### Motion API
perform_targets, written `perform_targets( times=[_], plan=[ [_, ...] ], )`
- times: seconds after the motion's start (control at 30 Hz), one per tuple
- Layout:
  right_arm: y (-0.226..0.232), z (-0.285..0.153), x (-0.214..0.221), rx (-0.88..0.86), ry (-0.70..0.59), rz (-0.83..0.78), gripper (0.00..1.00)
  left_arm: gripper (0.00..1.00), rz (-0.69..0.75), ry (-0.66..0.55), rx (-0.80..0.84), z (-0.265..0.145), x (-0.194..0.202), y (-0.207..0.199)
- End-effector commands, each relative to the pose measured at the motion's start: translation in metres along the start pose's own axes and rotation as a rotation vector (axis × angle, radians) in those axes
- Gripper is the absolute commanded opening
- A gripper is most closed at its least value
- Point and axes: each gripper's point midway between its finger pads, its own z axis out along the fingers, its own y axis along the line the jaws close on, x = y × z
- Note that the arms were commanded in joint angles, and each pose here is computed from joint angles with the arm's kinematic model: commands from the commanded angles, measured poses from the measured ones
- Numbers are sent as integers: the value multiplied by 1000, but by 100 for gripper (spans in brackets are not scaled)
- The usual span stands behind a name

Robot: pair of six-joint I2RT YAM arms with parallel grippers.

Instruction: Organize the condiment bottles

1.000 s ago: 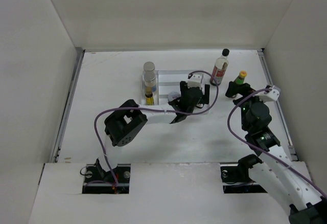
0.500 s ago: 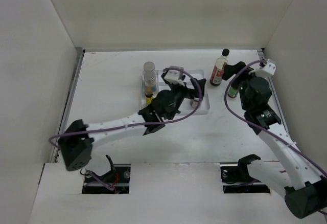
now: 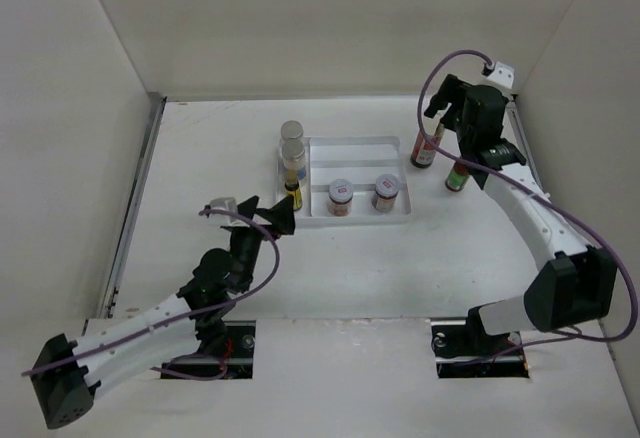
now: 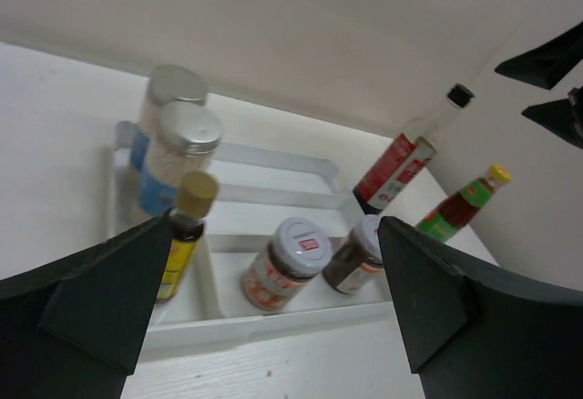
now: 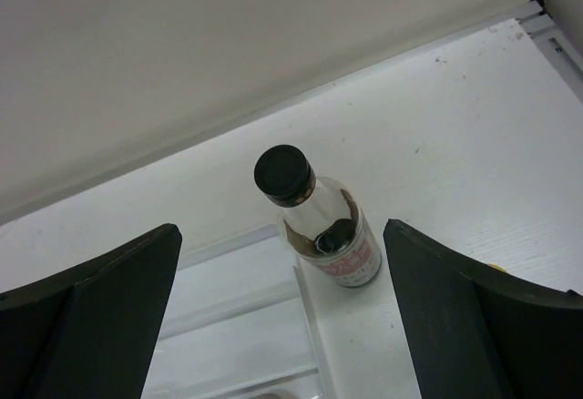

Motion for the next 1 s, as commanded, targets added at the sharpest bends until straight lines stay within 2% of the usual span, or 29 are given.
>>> perform_targets(
  times=[0.0,0.13,0.4,0.5,0.63,0.7,0.8,0.97],
  plan=[
    [3,17,2,-4,28,-41,100,100,-6,-60,-139,-16,-5,46],
    [2,38,16,28,54,-56,100,100,23,-73,-232,-26,0,77],
    [7,83,21,55,13,-106,88,100,38,-26,-217,-17,17,73],
    [0,93,26,100,8,-145,76,100,38,-20,-220,-17,21,73],
    [-1,91,28,121,-24,-165,49,100,35,-22,-229,-16,23,77],
    [2,85,19,119,-60,-162,38,100,37,-18,-231,-16,24,77],
    [6,69,-10,130,-137,-151,32,100,40,-14,-231,-16,26,77],
    [31,35,-67,76,-243,-134,30,100,39,-17,-238,-15,25,79]
  ],
)
